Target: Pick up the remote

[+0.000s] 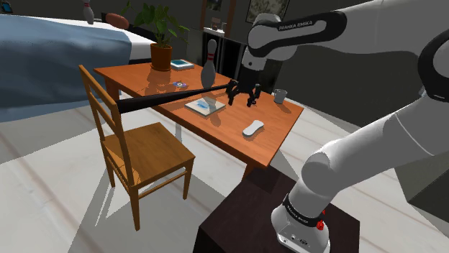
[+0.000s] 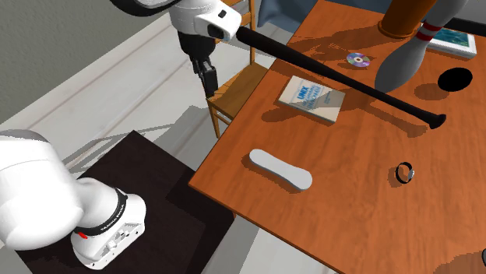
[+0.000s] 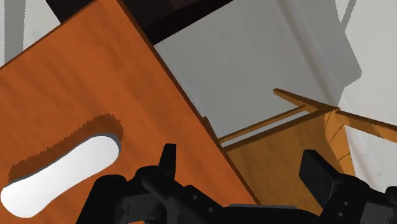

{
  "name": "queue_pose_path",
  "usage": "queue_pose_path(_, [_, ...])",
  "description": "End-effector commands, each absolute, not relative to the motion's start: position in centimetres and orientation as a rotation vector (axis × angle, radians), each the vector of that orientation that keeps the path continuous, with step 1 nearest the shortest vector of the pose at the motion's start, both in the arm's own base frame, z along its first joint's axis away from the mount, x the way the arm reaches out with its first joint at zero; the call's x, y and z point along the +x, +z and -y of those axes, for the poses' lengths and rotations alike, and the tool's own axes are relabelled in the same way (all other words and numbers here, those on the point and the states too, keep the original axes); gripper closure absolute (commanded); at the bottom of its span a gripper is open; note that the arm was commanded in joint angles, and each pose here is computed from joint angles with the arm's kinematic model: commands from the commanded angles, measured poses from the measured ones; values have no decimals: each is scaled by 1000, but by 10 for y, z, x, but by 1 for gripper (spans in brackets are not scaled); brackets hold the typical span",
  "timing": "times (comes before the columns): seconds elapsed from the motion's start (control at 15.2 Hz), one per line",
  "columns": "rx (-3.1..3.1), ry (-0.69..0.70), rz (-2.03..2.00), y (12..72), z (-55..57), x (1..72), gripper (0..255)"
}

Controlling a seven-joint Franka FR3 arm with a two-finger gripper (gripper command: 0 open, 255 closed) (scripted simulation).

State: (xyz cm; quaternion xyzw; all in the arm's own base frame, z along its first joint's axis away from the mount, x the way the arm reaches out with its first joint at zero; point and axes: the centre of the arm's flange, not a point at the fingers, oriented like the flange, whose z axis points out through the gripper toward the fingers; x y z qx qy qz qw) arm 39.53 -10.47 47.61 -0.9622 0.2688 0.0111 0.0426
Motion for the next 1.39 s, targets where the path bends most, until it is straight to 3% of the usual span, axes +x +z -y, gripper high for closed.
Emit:
queue_pose_path(0.0, [-2920,30,-931,461,122,403,0])
queue_pose_path(1.32, [-2488,12,-1924,314,324,413,0])
